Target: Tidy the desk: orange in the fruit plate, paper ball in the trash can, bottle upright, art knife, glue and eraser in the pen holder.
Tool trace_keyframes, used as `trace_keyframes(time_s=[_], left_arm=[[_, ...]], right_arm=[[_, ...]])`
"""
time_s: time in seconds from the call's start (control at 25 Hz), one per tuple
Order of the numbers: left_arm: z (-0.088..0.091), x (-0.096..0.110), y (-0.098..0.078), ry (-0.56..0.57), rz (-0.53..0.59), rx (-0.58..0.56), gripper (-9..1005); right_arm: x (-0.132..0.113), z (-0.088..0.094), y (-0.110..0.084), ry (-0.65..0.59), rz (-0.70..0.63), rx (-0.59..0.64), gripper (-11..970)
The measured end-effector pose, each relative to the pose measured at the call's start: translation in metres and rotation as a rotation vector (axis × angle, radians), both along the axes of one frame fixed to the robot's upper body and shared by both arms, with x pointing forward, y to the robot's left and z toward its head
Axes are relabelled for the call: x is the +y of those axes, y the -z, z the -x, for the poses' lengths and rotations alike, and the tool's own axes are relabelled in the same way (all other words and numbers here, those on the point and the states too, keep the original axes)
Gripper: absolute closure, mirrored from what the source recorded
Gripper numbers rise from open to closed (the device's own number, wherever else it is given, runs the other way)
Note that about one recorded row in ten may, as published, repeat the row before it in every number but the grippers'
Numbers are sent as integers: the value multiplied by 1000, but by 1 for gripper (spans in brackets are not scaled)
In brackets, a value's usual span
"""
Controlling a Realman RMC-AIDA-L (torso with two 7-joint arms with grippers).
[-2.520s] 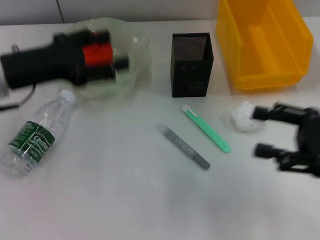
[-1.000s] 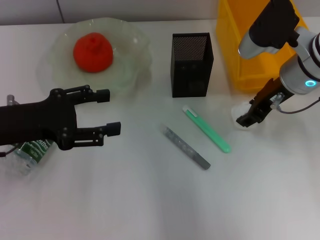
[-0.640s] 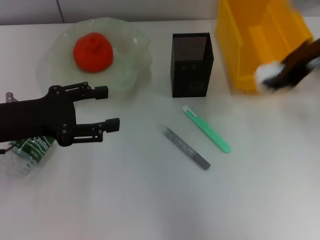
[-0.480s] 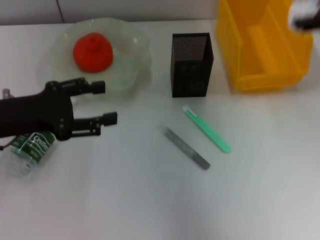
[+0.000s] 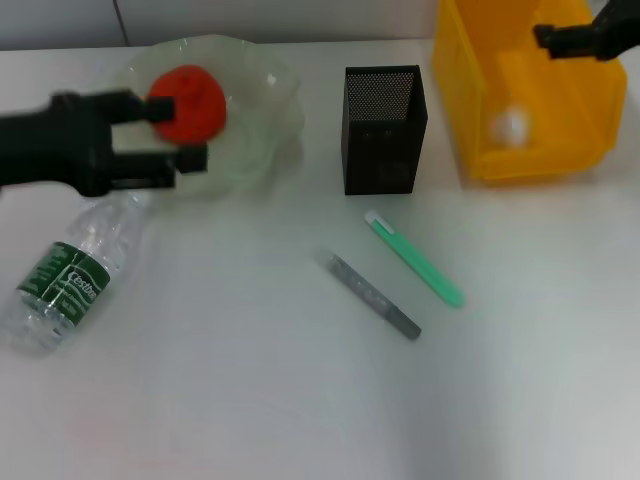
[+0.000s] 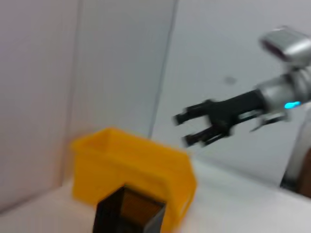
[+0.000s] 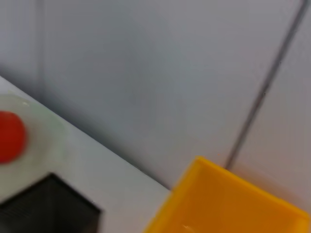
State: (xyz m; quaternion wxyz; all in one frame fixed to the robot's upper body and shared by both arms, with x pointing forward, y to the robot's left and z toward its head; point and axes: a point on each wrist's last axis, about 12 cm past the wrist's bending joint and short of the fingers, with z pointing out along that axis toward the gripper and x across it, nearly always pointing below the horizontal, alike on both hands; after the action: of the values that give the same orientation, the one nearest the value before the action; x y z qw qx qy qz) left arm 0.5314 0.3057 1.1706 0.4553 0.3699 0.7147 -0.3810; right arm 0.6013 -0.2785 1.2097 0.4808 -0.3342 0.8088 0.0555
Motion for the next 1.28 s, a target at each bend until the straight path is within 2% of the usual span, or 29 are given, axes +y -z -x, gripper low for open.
trace_keyframes(time_s=[0.08, 0.24, 0.32, 0.4, 0.56, 0.72, 1.0, 1.28], left_arm=[[-2, -2, -22, -39, -76, 66, 223], [-3, -14, -59, -169, -240, 158, 227], [-6, -22, -68, -248, -297, 204, 229], [-13, -31, -69, -308, -355, 258, 231], [-25, -47, -55, -370, -483, 354, 235], [-39, -66, -25, -417, -640, 444, 239], [-52, -70, 4, -505, -706, 474, 246], [-60, -69, 16, -538, -742, 439, 253]], right_arm=[[-2, 11, 8, -68, -71, -9, 144], [-8, 49, 26, -275, -238, -9, 132], [-15, 68, 37, -354, -335, -10, 125], [-19, 86, 55, -434, -426, -18, 119], [-14, 109, 93, -555, -546, -42, 119], [-7, 114, 116, -592, -562, -39, 119], [-4, 116, 130, -581, -581, -5, 120], [0, 117, 133, -589, -596, 11, 120]])
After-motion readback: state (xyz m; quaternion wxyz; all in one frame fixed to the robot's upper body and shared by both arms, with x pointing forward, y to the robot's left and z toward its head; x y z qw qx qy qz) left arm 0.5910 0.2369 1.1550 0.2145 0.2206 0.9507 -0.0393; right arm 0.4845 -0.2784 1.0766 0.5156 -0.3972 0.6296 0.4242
